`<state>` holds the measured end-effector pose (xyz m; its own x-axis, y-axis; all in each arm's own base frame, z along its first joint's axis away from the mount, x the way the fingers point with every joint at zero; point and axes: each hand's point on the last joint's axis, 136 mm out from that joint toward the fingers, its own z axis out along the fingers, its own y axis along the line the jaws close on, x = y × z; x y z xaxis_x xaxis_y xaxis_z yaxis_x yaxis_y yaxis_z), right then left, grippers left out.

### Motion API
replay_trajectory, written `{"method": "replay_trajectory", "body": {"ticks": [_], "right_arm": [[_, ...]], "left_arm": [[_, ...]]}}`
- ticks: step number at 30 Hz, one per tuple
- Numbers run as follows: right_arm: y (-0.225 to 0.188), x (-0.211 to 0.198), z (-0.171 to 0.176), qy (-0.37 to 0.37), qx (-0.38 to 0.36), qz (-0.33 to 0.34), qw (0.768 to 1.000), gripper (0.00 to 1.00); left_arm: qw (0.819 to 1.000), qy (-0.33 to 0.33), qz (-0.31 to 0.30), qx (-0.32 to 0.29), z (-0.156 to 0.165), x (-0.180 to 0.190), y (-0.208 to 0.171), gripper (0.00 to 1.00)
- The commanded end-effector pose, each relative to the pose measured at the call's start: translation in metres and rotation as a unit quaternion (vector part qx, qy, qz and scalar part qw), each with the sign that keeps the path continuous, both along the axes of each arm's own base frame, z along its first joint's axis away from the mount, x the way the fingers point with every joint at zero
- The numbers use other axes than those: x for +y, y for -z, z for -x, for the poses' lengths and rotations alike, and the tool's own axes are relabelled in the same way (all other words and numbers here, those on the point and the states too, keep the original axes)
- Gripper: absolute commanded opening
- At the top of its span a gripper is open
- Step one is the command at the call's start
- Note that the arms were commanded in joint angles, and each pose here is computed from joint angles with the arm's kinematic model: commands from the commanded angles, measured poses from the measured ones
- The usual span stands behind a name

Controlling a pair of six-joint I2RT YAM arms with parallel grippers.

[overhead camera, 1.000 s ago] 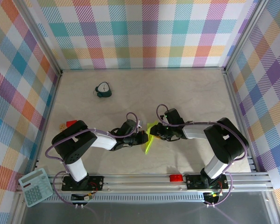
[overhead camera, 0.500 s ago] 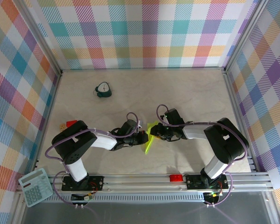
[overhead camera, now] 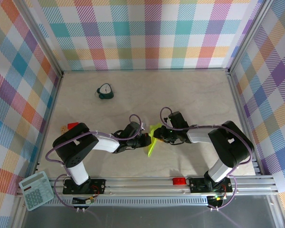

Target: Fold a paper plane with a square sheet of paper (fold left side to right side)

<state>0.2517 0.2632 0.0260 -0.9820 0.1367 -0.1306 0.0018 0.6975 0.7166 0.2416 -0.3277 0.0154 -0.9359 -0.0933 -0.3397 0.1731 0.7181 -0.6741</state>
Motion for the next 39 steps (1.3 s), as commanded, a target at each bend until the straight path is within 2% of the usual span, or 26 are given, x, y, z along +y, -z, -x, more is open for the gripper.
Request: {"method": "replay_trajectory", "body": {"ticks": [1,8,16,22,39], "right_arm": [[-0.002,-0.005,0.004,0.006,0.003,0.001,1.0,0.31],[-0.015,-0.009,0.003,0.009,-0.011,0.001,1.0,0.31],[-0.026,-0.003,-0.01,-0.01,-0.026,0.008,1.0,0.2],[-0.019,0.004,-0.018,-0.019,-0.02,0.013,1.0,0.19],[0.007,-0.006,-0.009,-0.028,0.014,0.055,0.998,0.19]], "left_arm": [[0.996,0.013,-0.08,0.047,0.025,0.013,0.052,0.0],[0.995,0.013,-0.082,0.047,0.025,0.013,0.053,0.0],[0.995,0.011,-0.083,0.046,0.025,0.014,0.053,0.0],[0.995,0.01,-0.084,0.047,0.026,0.015,0.053,0.0],[0.995,0.009,-0.084,0.053,0.025,0.014,0.057,0.0]]}}
